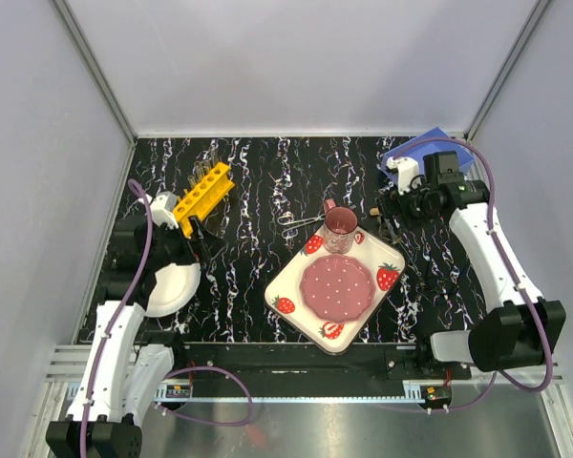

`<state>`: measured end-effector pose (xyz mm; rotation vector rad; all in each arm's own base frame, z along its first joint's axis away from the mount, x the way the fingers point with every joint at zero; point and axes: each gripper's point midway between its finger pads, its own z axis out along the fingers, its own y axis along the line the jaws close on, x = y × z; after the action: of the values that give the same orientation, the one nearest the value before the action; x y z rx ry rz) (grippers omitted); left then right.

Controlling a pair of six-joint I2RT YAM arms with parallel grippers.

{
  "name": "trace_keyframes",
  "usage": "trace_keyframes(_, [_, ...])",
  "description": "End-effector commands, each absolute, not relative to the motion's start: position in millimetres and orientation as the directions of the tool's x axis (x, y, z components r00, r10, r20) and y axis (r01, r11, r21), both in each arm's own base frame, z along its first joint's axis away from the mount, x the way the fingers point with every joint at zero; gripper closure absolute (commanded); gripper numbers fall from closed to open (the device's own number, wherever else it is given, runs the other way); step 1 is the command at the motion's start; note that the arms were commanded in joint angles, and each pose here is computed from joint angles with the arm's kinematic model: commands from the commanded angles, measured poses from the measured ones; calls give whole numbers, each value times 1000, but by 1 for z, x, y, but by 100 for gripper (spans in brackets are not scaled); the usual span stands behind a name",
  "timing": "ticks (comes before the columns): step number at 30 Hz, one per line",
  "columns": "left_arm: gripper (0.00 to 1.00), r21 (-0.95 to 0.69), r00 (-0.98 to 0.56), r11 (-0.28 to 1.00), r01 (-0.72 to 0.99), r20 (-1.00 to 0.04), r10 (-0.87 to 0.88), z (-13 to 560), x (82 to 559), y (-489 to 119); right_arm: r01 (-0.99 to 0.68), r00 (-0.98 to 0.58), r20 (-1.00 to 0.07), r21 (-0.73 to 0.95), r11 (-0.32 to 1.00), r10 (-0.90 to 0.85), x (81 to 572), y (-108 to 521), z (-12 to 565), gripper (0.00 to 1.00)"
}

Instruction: Organize the chemistry lab equipment

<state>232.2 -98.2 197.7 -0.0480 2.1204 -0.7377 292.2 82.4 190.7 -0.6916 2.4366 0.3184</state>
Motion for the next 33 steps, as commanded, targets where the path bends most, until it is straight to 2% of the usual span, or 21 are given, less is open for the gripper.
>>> trace_keyframes(1, [1,-549,-619,780,302,-735,-277,207,234,-110,-422,-781,-530,61,904,-329,301,52,167,0])
trace_keyframes(7, [1,-552,-597,762,339,-752,-279,213,230,-114,-381,-823,-480,69,922,-304,328,31,127,1])
trace_keyframes(11, [1,-549,-588,760,348,-759,-279,216,228,-115,-393,-839,-428,49,918,-336,350,25,93,20])
trace_keyframes(12, [1,-549,-587,758,352,-760,-279,217,228,-115,-399,-841,-417,47,916,-345,353,23,87,29])
trace_keyframes(14, [1,-550,-586,757,353,-760,-279,217,227,-115,-401,-852,-388,54,915,-351,360,23,73,36])
trace_keyframes(15, [1,-550,-585,757,353,-761,-279,217,227,-115,-402,-855,-380,57,914,-352,362,23,69,45])
trace_keyframes(19, [1,-549,-584,756,355,-762,-279,217,227,-116,-395,-866,-357,57,917,-350,373,20,54,55])
trace_keyframes(26, [1,-560,-596,749,353,-752,-282,215,227,-117,-386,-882,-316,64,920,-348,376,18,31,61])
trace_keyframes(33, [1,-564,-600,748,350,-748,-283,214,228,-117,-393,-890,-284,83,916,-356,372,20,15,63])
